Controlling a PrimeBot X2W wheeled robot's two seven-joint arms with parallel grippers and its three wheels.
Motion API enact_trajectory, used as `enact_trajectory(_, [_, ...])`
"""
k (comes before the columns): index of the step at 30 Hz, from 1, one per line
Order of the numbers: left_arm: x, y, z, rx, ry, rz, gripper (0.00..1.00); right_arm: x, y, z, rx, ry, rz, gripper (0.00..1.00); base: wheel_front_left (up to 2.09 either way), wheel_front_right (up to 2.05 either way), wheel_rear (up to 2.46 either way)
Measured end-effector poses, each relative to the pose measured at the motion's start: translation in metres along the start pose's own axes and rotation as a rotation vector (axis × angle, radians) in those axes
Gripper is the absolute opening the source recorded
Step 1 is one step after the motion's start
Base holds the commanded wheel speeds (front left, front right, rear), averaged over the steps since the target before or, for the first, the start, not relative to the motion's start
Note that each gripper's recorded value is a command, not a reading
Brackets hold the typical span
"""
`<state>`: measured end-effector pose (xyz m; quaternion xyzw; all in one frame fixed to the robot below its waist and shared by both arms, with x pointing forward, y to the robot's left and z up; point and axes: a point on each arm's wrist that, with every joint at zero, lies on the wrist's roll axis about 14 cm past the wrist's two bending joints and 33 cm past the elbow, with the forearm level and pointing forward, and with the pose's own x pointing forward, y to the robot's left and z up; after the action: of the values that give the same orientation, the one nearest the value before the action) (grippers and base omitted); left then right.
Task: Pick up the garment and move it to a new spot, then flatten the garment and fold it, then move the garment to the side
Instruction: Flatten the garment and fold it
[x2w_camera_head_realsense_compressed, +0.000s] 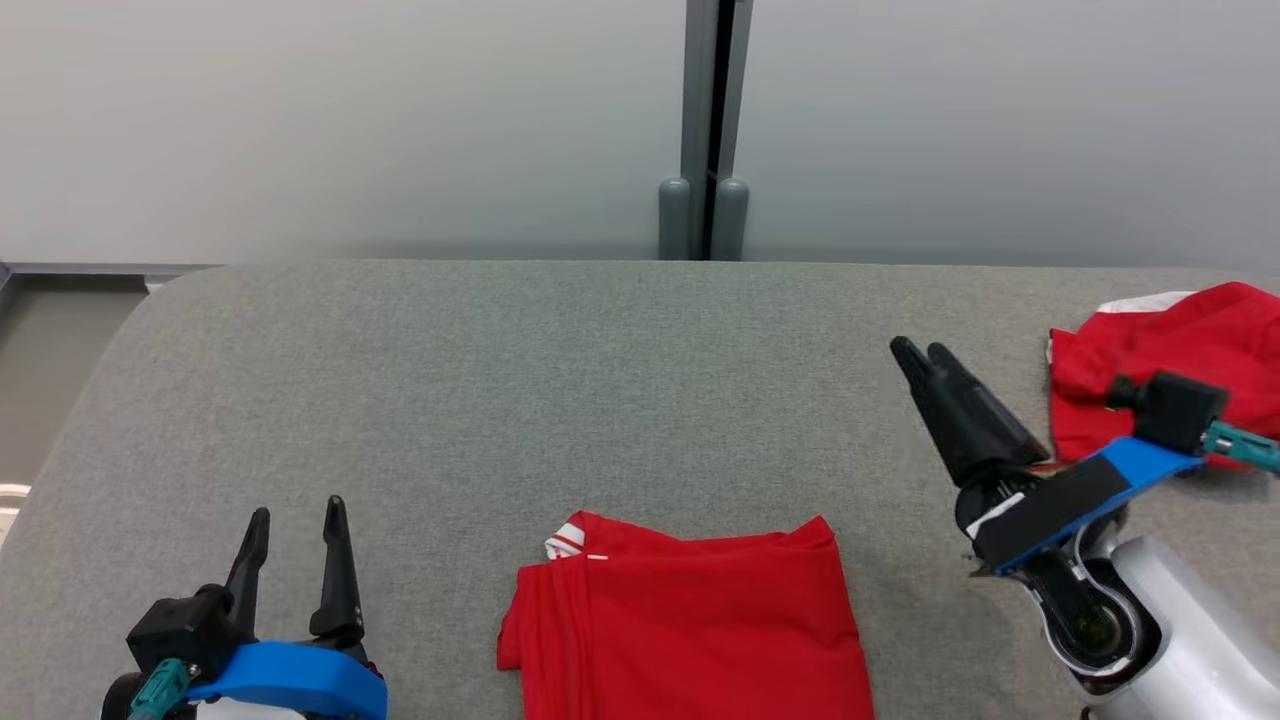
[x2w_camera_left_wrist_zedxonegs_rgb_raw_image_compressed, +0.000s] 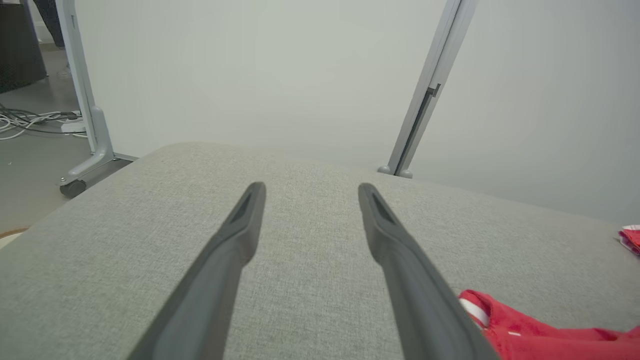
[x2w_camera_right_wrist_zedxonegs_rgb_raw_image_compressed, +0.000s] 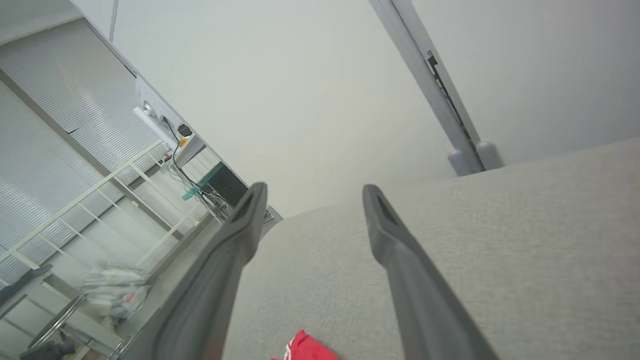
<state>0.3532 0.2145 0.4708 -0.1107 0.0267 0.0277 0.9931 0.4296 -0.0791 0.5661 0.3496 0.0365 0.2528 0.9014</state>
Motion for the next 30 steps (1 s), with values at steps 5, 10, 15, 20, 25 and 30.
enact_trajectory(5, [0.009,-0.017,0.017,0.029,-0.055,-0.053,1.00,-0.022,-0.021,0.035,-0.288,-0.106,-0.043,1.00,0.00,0.00,0.00])
enact_trajectory(10, [0.014,-0.037,0.038,0.047,-0.126,-0.107,1.00,-0.047,-0.040,0.053,-0.528,-0.163,-0.128,1.00,0.00,0.00,0.00])
enact_trajectory(15, [0.014,-0.040,0.040,0.061,-0.134,-0.115,1.00,-0.071,-0.056,0.045,-0.588,-0.163,-0.215,1.00,0.00,0.00,0.00])
enact_trajectory(20, [0.014,-0.036,0.038,0.075,-0.131,-0.112,1.00,-0.089,-0.069,0.023,-0.566,-0.130,-0.282,1.00,0.00,0.00,0.00])
enact_trajectory(25, [0.011,-0.035,0.025,0.123,-0.094,-0.116,1.00,-0.095,-0.074,0.017,-0.608,-0.118,-0.316,1.00,0.00,0.00,0.00])
enact_trajectory(30, [0.011,-0.034,0.020,0.142,-0.081,-0.115,1.00,-0.095,-0.074,0.011,-0.617,-0.107,-0.322,1.00,0.00,0.00,0.00])
